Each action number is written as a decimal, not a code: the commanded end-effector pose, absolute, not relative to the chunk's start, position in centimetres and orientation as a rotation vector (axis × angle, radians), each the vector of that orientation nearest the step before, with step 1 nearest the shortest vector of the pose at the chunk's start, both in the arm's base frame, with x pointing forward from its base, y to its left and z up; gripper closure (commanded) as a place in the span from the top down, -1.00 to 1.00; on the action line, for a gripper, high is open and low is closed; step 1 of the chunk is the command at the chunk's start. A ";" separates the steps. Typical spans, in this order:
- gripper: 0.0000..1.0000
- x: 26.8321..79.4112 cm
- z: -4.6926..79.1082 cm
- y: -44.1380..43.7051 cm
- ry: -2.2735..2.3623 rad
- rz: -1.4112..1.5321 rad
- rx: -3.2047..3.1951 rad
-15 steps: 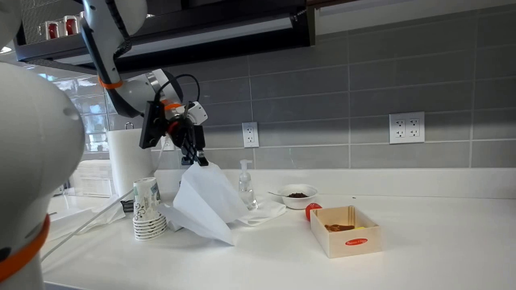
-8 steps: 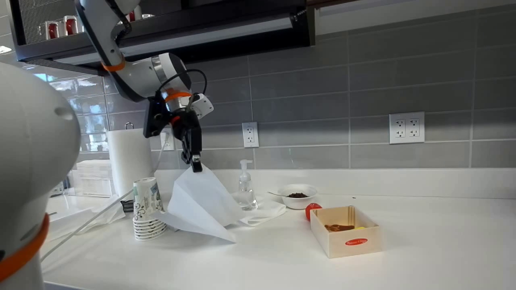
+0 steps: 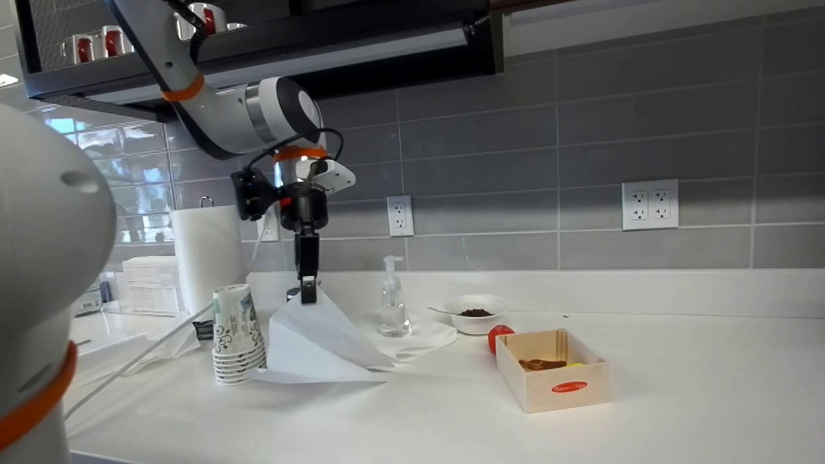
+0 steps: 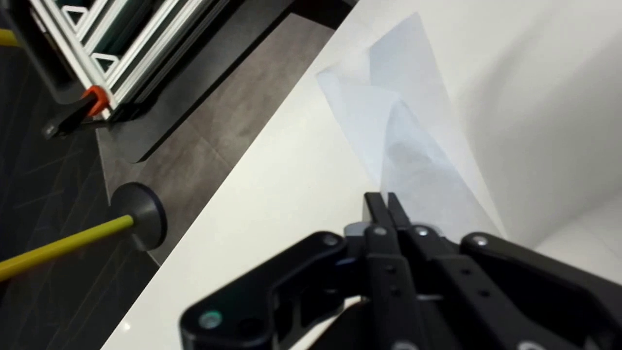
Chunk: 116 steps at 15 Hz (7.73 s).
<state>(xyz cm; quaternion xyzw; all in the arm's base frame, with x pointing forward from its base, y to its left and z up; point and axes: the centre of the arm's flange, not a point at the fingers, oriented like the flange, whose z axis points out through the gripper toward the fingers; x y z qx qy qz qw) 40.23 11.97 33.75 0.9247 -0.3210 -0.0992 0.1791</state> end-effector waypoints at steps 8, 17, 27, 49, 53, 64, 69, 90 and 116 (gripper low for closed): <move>-1.00 34.5 35.9 8.3 -1.290 0.269 2.611; -1.00 33.1 37.1 6.8 -1.463 0.649 2.308; -1.00 34.2 37.2 14.6 -1.347 0.571 2.704; -1.00 34.7 37.2 19.1 -1.162 1.031 3.134; -1.00 34.9 37.1 18.4 -1.193 1.012 3.069; -1.00 33.0 43.5 14.9 -1.277 0.778 2.679; -1.00 31.5 46.8 12.0 -1.265 0.511 2.528; -1.00 39.1 33.6 16.1 -0.810 0.017 2.475; -1.00 44.5 37.5 18.4 -0.476 -0.156 2.218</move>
